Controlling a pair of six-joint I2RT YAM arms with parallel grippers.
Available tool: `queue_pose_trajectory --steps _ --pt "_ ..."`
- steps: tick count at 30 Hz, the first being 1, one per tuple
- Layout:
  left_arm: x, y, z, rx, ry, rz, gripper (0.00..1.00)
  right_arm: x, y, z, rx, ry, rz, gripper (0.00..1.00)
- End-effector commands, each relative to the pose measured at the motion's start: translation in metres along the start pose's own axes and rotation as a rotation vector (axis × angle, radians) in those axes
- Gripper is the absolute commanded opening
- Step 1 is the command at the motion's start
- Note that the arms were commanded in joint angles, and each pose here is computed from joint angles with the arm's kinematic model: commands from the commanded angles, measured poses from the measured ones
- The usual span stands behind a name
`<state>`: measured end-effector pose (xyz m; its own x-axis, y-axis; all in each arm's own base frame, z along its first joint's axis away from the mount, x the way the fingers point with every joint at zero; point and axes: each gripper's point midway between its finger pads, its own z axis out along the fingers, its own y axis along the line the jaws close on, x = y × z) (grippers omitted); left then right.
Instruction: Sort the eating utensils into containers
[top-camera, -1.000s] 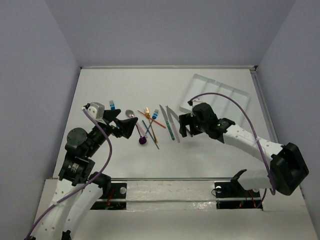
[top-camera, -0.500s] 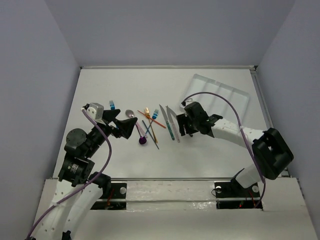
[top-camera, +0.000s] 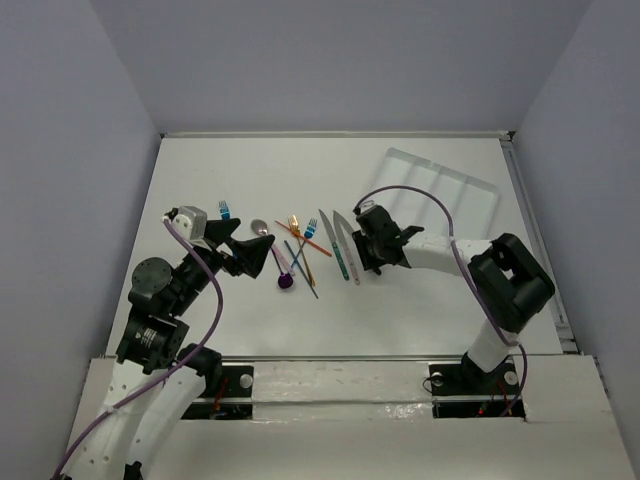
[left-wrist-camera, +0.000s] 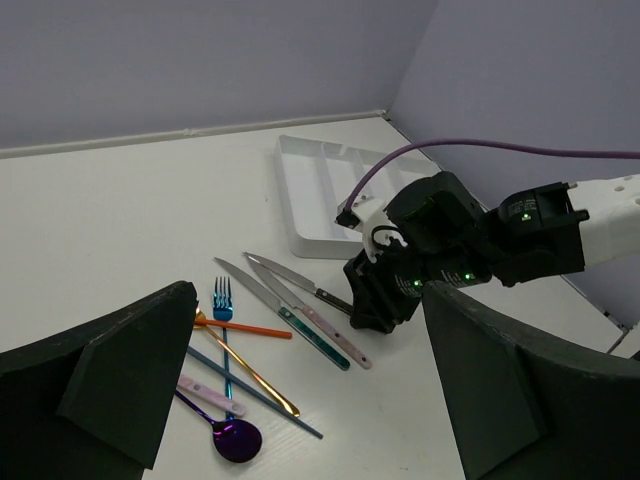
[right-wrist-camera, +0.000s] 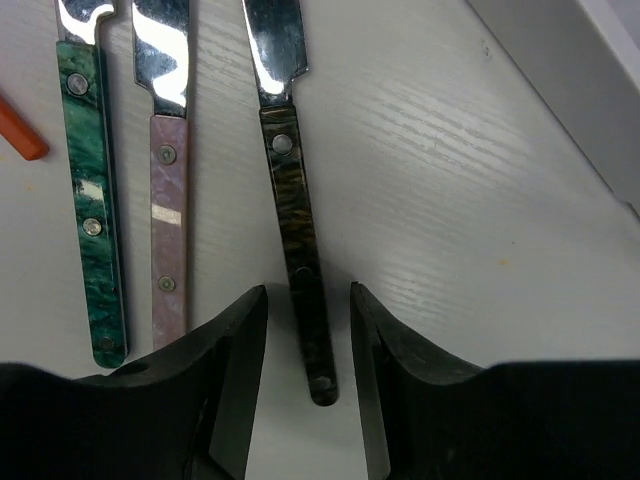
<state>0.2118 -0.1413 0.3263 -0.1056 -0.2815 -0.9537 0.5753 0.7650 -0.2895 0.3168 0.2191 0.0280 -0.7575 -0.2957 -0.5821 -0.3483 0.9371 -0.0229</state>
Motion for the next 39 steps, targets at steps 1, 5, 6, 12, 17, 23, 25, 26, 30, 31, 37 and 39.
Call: queue_pose_trajectory --steps 1,5,6,12,17,23,25,26,30,31,37,39 --pt "-0.012 -0.005 0.0 0.018 -0.044 0.025 0.99 -0.03 0.001 0.004 0.014 -0.098 0.005 0.44" --pt "-0.012 -0.004 0.0 0.017 -0.042 0.026 0.99 -0.022 0.006 0.01 -0.014 -0.078 -0.007 0.43" --pt "-0.012 -0.005 0.0 0.018 -0.044 0.027 0.99 -0.021 0.006 0.011 -0.013 -0.073 -0.008 0.42" --pt "-0.012 -0.005 0.0 0.021 -0.044 0.027 0.99 -0.025 0.006 0.009 -0.014 -0.088 -0.005 0.27" --pt "-0.012 -0.007 0.0 0.03 -0.042 0.026 0.99 -0.033 0.006 0.002 -0.013 -0.108 0.005 0.02" --pt "-0.013 -0.008 -0.001 0.03 -0.046 0.027 0.99 -0.07 0.011 -0.037 -0.068 -0.258 0.069 0.0" --pt "-0.013 -0.008 -0.002 0.03 -0.048 0.026 0.99 -0.089 0.02 -0.058 -0.135 -0.33 0.091 0.0" --pt "-0.013 -0.008 -0.002 0.029 -0.048 0.026 0.99 -0.094 0.023 -0.063 -0.152 -0.351 0.1 0.0" --pt "-0.014 -0.008 -0.003 0.03 -0.052 0.026 0.99 -0.136 0.005 -0.082 -0.095 -0.474 0.244 0.0" --pt "-0.014 -0.009 -0.003 0.032 -0.053 0.026 0.99 -0.144 -0.002 -0.083 -0.069 -0.49 0.284 0.0" --pt "-0.015 -0.009 -0.004 0.032 -0.06 0.028 0.99 -0.192 -0.059 -0.08 0.08 -0.624 0.612 0.0" --pt "-0.016 -0.01 -0.005 0.033 -0.062 0.027 0.99 -0.202 -0.08 -0.073 0.118 -0.659 0.718 0.0"
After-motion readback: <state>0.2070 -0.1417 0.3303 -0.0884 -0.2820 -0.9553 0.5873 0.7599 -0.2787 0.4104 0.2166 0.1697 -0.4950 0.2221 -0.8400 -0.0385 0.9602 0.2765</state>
